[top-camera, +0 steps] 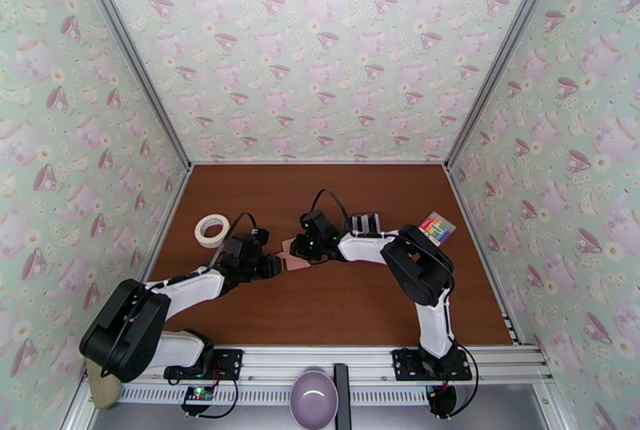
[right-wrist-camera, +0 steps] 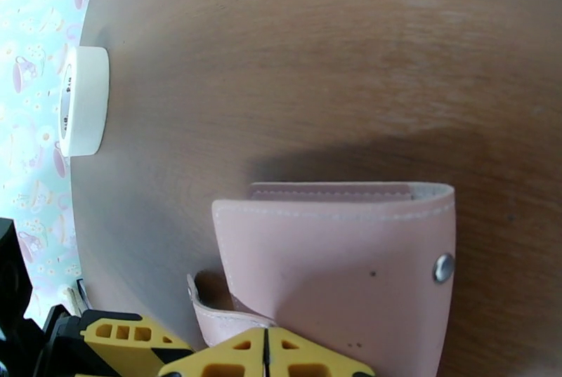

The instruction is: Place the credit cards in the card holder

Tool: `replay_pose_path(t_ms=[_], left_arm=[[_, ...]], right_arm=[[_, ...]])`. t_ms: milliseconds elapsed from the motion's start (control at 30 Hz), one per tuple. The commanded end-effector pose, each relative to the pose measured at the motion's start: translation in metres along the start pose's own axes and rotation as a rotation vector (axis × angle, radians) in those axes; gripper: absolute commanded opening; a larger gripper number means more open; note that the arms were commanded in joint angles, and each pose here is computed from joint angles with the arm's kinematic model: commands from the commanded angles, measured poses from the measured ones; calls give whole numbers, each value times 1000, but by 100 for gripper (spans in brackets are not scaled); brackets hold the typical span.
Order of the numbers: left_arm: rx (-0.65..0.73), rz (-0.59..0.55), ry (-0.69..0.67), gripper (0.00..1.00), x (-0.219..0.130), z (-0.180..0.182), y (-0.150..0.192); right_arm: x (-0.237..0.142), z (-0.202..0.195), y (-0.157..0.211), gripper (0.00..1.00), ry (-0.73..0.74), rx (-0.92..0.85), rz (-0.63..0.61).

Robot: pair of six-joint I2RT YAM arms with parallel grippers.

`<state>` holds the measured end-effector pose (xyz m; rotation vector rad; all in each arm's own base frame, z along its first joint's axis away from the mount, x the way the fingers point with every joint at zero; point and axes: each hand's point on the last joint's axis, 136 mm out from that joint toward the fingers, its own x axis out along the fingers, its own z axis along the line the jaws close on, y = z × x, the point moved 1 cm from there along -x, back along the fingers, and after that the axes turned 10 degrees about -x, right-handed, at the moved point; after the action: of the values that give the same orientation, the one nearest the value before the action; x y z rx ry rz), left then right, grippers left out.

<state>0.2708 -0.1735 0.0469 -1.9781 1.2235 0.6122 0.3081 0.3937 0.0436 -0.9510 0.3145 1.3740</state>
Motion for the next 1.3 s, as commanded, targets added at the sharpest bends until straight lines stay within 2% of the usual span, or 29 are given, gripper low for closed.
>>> replay_pose_path(t_ms=[0, 333, 567, 767, 800, 933, 1000, 1267], left_arm=[[25, -12, 45, 30, 4, -16, -11], [44, -48, -16, 30, 7, -21, -36], [-3, -6, -60, 29, 27, -1, -30], [-15, -13, -121, 29, 22, 12, -28], [-18, -8, -130, 29, 21, 14, -27], [-36, 25, -161, 28, 24, 23, -22], [-41, 29, -168, 28, 25, 26, -21], [-52, 73, -173, 28, 34, 29, -18]], right_arm=[[10, -18, 16, 9, 61, 32, 22], [9, -17, 14, 10, 51, 46, 1], [3, -12, 11, 10, 42, 38, -12], [-2, -7, 7, 11, 35, 26, -17], [-3, -5, 6, 13, 32, 23, -20], [-19, 5, -4, 35, 13, -19, -42], [-31, 6, -10, 41, 29, -48, -58], [-66, -29, -11, 48, 95, -49, -68]])
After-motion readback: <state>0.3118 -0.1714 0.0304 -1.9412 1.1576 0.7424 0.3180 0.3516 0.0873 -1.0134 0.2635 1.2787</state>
